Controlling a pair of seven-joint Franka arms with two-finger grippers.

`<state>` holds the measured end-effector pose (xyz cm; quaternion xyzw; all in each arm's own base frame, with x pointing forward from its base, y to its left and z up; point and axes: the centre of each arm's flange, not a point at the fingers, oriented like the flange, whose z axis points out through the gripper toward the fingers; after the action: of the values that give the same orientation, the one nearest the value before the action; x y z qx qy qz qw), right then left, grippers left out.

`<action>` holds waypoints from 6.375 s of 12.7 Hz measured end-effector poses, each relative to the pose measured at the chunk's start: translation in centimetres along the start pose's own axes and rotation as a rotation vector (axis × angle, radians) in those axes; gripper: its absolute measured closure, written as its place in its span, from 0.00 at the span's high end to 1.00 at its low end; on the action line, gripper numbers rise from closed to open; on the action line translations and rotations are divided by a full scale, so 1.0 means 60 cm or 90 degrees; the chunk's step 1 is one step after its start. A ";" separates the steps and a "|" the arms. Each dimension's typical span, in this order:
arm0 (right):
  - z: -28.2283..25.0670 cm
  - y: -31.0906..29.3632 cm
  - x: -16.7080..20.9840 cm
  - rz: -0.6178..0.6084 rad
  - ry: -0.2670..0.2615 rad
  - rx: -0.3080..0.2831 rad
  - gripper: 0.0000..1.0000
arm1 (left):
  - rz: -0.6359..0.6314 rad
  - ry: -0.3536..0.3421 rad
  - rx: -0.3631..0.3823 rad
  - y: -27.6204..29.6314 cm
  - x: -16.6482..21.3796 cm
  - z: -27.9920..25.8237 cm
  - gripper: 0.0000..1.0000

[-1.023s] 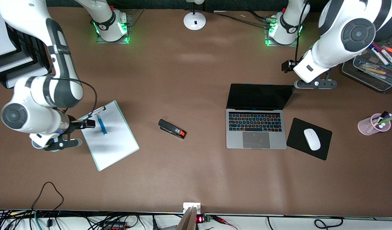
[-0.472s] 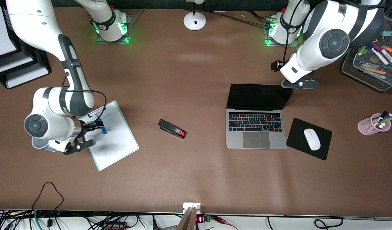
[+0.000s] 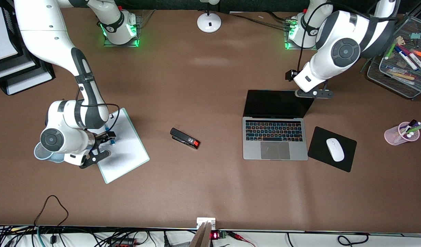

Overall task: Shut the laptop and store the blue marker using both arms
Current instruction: 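Grasp the blue marker with the right gripper while the left gripper lowers to the lid, then push the laptop lid down with the left gripper while the right gripper lifts the marker, then press the lid shut with the left gripper while the right gripper carries the marker, then raise the left gripper off the laptop while the right gripper nears the cup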

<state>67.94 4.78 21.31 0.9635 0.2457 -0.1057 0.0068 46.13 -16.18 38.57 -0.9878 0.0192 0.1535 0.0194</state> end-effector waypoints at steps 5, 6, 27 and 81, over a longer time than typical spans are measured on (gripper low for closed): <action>0.013 -0.006 0.006 -0.005 0.003 -0.002 0.93 | 0.000 0.017 -0.011 0.004 0.021 0.030 1.00; 0.014 -0.007 0.007 -0.006 0.004 -0.003 0.89 | 0.000 0.019 -0.013 0.005 0.027 0.036 1.00; 0.045 -0.018 0.013 -0.002 -0.005 0.002 0.38 | -0.018 0.121 -0.091 0.013 0.173 0.046 1.00; -0.195 0.433 -0.343 -0.553 0.683 0.046 0.18 | -0.042 0.186 0.007 -0.091 0.181 -0.270 1.00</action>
<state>64.98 -27.00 36.02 0.6967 0.5751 0.3842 -0.1905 61.59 -11.76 50.90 -0.9996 -0.0099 0.0075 0.0269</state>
